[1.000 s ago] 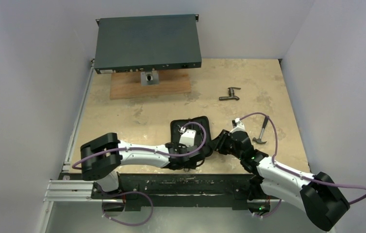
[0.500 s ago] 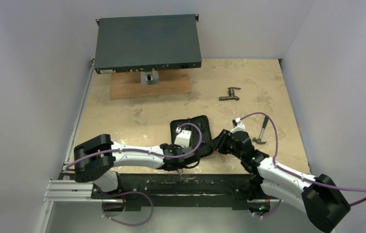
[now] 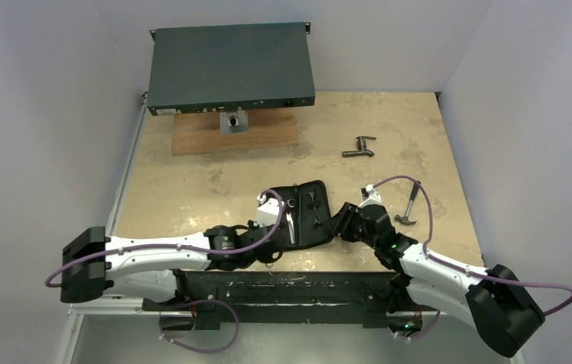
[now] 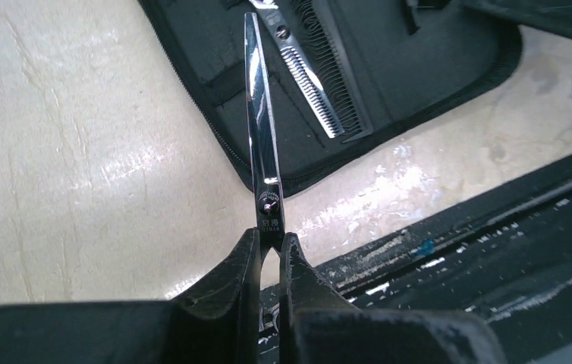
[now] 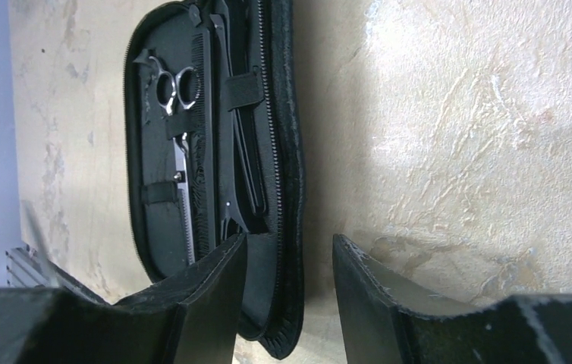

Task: Sort the hair-cutting tools
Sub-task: Pick up the scissors from the center of the board, then place the scissors in the hairdressing tool bag.

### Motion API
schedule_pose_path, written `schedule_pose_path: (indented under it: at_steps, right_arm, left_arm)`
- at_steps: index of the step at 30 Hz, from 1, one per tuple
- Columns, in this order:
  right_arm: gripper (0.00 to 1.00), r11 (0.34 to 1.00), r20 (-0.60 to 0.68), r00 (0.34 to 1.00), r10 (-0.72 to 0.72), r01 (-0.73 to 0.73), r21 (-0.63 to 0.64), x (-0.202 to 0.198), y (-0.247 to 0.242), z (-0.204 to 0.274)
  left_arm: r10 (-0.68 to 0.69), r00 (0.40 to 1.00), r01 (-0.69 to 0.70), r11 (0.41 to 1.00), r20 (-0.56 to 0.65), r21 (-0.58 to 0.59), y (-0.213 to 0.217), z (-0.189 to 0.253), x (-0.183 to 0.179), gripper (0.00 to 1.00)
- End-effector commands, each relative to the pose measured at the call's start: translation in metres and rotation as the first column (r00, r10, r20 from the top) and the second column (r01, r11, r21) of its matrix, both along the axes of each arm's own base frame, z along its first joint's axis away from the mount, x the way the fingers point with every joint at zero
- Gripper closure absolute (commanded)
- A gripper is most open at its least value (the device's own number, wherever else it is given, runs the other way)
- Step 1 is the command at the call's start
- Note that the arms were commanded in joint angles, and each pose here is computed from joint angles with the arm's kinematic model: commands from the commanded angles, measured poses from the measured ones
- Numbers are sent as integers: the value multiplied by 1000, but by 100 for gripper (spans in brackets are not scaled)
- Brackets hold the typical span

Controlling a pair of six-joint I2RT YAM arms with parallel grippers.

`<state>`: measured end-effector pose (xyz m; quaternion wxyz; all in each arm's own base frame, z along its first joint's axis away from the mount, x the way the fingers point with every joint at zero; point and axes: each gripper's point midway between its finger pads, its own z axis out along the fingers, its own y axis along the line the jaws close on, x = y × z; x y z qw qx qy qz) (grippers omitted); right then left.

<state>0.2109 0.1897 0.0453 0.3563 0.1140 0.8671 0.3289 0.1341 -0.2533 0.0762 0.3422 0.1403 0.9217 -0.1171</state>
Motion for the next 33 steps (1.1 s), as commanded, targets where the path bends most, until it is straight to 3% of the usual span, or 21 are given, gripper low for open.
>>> schedule_pose_path:
  at_steps: [1,13,23,27,30,33]
  right_arm:
    - [53,1000,58,998,5,-6,4,12,6,14]
    - [52,999,123,992,1,4,-33,60,3,31]
    - [61,994,57,995,84,-79,-81,78,20,19]
    - [78,994,56,996,69,-63,-89,76,14,17]
    - [100,995,64,997,40,-34,-93,73,6,18]
    - [100,996,60,998,16,-10,-91,67,-1,15]
  left_arm:
    - [-103,994,105,994,39,-34,-2,25,-4,100]
    - [-114,993,114,991,11,-73,15,37,-16,100]
    - [-117,993,116,991,-9,-72,17,29,-19,100]
    - [-120,993,118,990,-11,-81,16,27,-20,100]
    - [-126,992,124,989,-11,-80,13,25,-19,100]
    - [-145,989,143,987,-14,-75,9,24,-18,100]
